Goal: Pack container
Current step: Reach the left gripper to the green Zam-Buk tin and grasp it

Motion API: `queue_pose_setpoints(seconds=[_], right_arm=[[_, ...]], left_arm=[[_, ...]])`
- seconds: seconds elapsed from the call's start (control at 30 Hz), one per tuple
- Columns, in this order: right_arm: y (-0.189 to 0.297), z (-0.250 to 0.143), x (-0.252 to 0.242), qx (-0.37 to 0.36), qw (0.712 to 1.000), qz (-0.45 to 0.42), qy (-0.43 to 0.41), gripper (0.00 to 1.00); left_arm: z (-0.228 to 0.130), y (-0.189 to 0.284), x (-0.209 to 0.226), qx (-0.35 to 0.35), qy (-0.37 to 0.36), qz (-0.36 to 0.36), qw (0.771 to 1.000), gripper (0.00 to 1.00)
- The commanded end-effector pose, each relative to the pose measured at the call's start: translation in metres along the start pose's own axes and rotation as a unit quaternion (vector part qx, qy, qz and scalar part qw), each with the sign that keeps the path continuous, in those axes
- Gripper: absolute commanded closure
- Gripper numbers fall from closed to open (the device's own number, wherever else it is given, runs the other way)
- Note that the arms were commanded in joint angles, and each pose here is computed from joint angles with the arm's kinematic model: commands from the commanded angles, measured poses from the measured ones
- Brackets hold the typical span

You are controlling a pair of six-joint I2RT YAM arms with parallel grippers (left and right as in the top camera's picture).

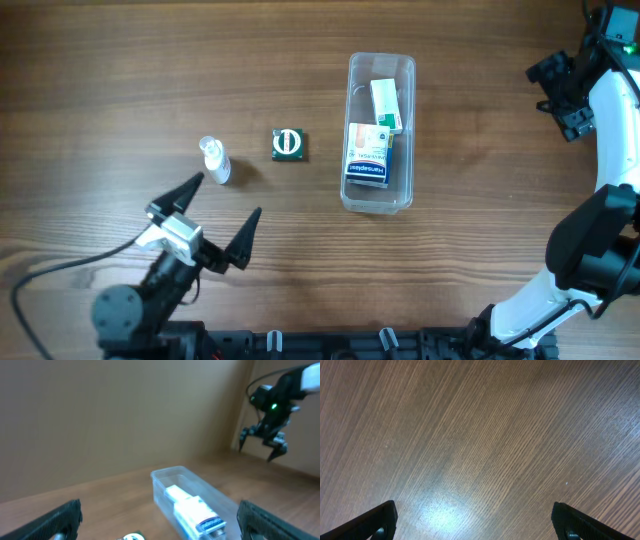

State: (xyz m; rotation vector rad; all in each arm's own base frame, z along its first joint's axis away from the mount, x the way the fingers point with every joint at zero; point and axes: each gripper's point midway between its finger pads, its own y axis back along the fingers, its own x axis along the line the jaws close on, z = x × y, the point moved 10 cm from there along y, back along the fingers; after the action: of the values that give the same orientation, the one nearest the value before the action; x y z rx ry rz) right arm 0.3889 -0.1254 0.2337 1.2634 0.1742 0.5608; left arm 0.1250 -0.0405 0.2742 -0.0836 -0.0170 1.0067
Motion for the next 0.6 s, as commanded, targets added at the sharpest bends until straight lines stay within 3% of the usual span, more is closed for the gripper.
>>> queue_pose_setpoints(seconds=[0.0,0.2,0.33,0.4,0.57], right_arm=[[-0.005,-0.002,0.001,0.006,1.000,-0.002,-0.008,0.00],[-0.005,-0.002,0.001,0.006,1.000,-0.002,-0.008,0.00],[-0.005,-0.002,0.001,0.006,1.000,-0.002,-0.008,0.00],[-0.005,-0.002,0.001,0.006,1.000,-0.002,-0.009,0.00],[-0.005,-0.002,0.001,0.006,1.000,-0.002,-0.008,0.00]], left_arm=[[0.046,-0.021,0.009,0.080,-0.030,-0.008,0.996,0.00],[0.070,-0.083,0.035,0.267,0.084,-0.026,0.960,0.00],[0.076,-0.125,0.042,0.273,0.135,-0.075,0.950,0.00],[0.072,-0.143,0.041,0.297,0.128,-0.055,0.945,0.00],[0.042,-0.190,0.036,0.397,0.146,0.128,0.897,0.00]])
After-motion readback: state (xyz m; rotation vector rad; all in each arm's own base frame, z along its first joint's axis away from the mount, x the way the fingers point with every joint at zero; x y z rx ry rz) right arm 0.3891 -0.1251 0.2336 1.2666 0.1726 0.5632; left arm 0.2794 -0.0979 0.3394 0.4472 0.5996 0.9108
